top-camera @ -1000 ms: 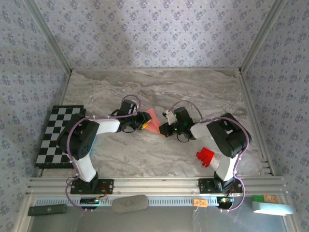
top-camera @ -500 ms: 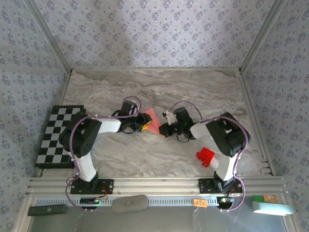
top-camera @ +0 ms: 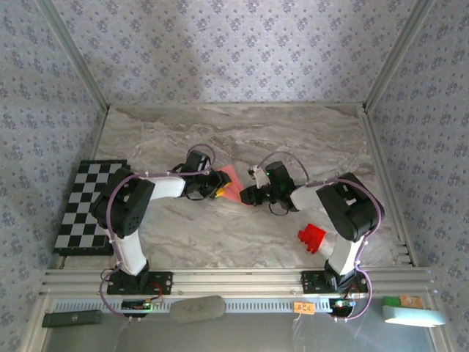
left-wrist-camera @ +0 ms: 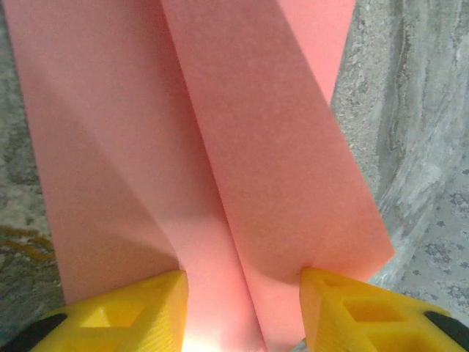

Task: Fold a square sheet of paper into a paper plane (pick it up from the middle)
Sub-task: Fourth fold the wing at the center of the table.

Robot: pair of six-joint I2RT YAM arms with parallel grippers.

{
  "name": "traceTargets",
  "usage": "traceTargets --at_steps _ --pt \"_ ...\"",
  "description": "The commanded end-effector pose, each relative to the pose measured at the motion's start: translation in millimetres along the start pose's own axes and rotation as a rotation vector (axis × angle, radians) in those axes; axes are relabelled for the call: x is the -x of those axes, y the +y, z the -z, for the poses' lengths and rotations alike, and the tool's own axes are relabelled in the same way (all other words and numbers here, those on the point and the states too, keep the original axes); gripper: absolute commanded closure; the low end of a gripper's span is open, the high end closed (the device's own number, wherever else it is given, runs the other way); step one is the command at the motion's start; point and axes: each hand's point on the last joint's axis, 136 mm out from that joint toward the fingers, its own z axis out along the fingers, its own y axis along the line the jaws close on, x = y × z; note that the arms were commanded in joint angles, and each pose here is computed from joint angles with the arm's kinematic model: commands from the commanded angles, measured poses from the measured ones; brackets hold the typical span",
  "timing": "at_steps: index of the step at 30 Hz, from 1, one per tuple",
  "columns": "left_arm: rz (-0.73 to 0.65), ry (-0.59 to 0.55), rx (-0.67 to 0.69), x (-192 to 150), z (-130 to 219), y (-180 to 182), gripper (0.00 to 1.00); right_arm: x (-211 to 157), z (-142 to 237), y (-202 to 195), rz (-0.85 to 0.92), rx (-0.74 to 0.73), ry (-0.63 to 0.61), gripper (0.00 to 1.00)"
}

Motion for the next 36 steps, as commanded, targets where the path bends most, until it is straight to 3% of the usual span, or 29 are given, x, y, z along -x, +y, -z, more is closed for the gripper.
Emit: traceTargets --at_steps 1,7,15,36 --pt "0.068 0.031 0.178 -9.9 -9.6 46.9 0.57 8.3 12.8 -0.4 -0.014 -0.042 -0.025 0.65" --pt "0.086 0.048 0.212 -12.9 -12.6 52.6 0.57 13.2 21.7 -3.2 0.008 -0.117 -0.045 0.59" --pt "0.082 0.066 0.235 -15.8 -14.1 55.4 0.53 0.1 6.3 -4.9 0.071 -0.197 0.025 0.57" --pt "0.101 0.090 0.256 -19.8 -16.7 61.3 0.51 1.9 -19.9 -9.3 0.107 -0.221 0.028 0.68"
